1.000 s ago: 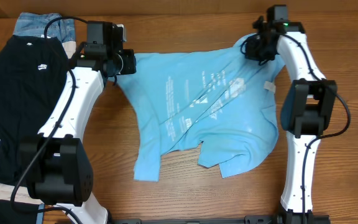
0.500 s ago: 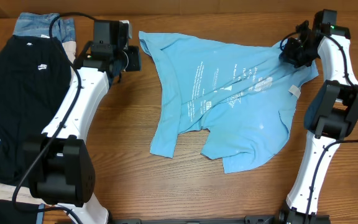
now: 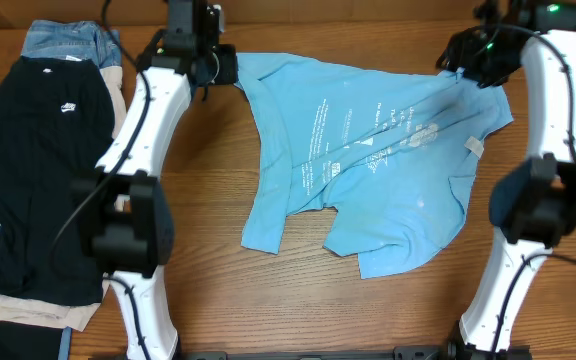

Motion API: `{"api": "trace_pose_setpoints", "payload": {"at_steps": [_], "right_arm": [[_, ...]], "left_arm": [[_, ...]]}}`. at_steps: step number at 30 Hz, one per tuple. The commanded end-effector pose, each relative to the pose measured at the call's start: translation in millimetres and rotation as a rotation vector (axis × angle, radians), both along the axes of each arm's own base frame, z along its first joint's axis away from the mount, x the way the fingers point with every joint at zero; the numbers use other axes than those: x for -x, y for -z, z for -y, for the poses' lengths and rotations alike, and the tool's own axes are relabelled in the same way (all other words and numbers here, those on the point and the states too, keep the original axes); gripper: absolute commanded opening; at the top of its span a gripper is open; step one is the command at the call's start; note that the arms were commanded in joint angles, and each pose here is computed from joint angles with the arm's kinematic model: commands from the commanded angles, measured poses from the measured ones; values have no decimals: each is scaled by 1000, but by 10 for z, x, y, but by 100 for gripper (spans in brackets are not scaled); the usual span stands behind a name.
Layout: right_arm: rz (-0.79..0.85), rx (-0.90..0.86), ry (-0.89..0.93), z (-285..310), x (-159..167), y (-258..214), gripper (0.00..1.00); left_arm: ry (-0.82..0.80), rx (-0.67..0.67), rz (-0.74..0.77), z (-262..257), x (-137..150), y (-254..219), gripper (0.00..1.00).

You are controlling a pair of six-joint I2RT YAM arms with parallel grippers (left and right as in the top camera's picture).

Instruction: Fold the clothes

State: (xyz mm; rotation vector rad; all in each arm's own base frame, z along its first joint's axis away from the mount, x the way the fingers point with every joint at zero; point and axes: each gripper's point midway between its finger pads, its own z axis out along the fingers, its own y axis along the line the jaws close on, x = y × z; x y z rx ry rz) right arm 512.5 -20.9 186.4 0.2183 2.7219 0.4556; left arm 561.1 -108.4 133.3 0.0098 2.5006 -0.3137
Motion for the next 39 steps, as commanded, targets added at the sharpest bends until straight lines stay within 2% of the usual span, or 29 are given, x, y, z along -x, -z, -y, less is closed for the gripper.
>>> {"api": "trace_pose_setpoints", "payload": {"at_steps": [1,5,9,15,18,20,22,31,39], "right_arm": [[77,8,-18,-100,79,-415,64],[44,10,-20,-125,165,-402,65],[25,18,-18,-119,201,-373,64],[8,36,-10,-88,231,-350,64],[7,36,-10,-88,235,-348,64],[4,36,-10,-89,240,-346,64],[5,36,-10,-89,239,-346,64],[2,46,-6,-70,243,-340,64],[-3,45,-8,-78,254,-335,64]], "left_arm": [[40,61,-65,198,-91,260,33],[69,88,-149,310,-55,687,32],[62,26,-162,381,-71,954,34],[24,14,-145,469,-128,1046,34],[5,1,-145,450,-146,1106,31],[0,0,-153,444,-138,1142,23],[-4,-1,-160,427,-128,1150,5],[-65,3,-212,163,-32,910,4],[-183,-55,-276,-682,113,575,4]]}}
